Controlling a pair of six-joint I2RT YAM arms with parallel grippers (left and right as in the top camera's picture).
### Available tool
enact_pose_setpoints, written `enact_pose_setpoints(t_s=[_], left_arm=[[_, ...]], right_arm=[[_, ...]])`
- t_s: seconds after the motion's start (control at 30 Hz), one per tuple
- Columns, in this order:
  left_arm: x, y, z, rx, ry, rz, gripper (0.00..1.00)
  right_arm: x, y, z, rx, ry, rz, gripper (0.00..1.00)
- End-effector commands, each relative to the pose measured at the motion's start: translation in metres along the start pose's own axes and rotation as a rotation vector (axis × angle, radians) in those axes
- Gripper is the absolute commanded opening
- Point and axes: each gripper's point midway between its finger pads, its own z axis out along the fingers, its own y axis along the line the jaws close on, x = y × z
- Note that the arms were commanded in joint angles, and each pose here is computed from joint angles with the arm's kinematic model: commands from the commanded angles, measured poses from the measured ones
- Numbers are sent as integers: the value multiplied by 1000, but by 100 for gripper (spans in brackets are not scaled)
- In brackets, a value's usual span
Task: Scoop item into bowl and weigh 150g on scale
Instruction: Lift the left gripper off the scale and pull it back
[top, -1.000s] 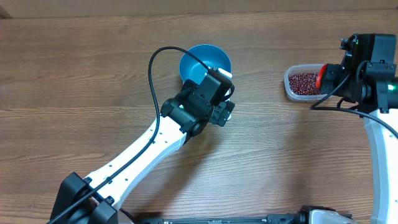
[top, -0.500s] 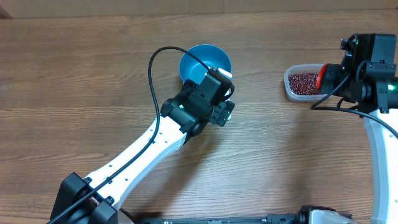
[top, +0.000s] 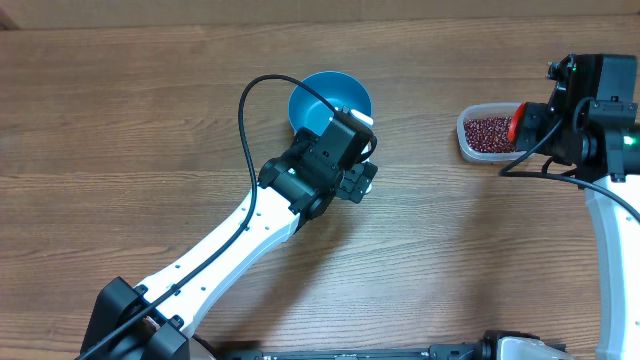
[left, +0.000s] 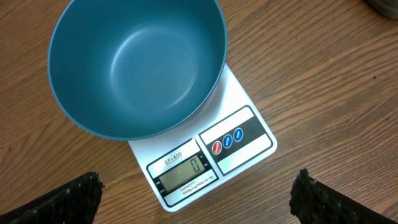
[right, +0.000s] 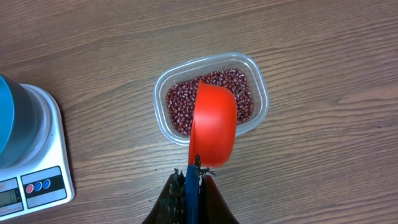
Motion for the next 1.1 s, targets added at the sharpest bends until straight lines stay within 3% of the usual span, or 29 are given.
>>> enact_pose_setpoints(t_s=[0.0, 0.47, 0.77, 1.07], left_arm=[[-3, -2, -2, 9, -5, -5, 99], [8, -1, -2, 5, 37, 3, 100], [13, -9, -4, 54, 62, -107, 100], [9, 5, -52, 48, 12, -173, 100]], right_arm=[[-12, 1, -7, -6, -39, 0, 4], [-12, 1, -7, -6, -37, 0, 4], [-12, 1, -7, -6, -37, 0, 4], [-12, 1, -7, -6, -37, 0, 4]])
